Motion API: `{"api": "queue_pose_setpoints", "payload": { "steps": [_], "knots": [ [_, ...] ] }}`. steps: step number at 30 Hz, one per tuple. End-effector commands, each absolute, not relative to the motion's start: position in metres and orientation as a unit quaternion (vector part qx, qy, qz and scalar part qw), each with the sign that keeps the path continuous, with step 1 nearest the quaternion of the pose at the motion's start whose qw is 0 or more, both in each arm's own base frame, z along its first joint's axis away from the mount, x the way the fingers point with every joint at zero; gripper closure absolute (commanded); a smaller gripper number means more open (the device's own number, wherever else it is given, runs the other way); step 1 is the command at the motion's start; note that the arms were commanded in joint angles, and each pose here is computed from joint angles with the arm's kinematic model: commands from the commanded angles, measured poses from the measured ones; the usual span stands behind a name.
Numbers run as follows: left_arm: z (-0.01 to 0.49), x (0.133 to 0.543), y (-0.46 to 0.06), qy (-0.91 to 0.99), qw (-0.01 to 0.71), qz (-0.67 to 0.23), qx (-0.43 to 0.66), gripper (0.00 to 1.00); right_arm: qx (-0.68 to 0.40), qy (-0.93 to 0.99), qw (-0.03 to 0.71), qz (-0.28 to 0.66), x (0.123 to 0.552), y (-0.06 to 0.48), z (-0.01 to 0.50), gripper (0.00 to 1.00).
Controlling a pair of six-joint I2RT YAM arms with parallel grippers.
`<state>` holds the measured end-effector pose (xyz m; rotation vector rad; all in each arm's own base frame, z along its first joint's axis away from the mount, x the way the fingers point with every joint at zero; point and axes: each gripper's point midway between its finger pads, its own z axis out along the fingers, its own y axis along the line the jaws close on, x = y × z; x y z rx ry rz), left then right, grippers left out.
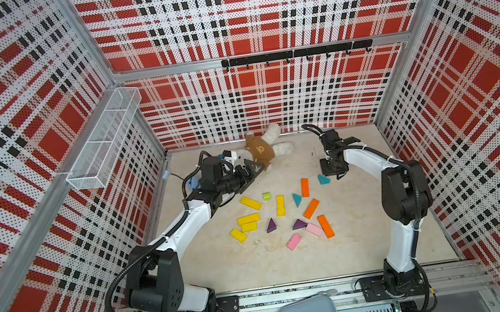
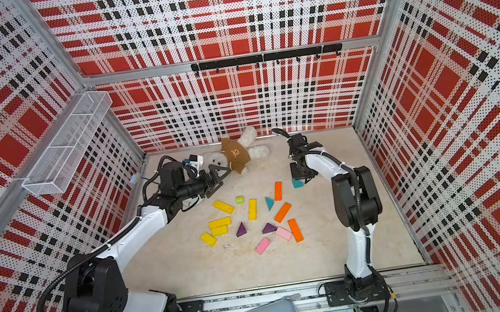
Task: Assemble a carrot with building blocks
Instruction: Assemble the building block at the center of the board.
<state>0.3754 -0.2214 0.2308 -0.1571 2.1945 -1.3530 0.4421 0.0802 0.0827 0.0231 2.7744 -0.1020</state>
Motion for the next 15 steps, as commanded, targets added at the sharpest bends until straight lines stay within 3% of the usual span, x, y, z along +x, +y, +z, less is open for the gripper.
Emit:
{"api": "queue_pose_setpoints", "payload": {
  "steps": [1, 15],
  "knots": [
    [0.238, 0.377, -0.227, 0.81, 0.283, -0.511, -0.042, 0.01, -0.001, 0.981, 0.194, -0.029, 0.445, 0.076, 0.084, 0.63],
    [0.232, 0.378, -0.228, 0.813, 0.277, -0.511, -0.043, 0.01, -0.013, 0.987, 0.162, -0.003, 0.444, 0.058, 0.047, 0.61]
  ]
}}
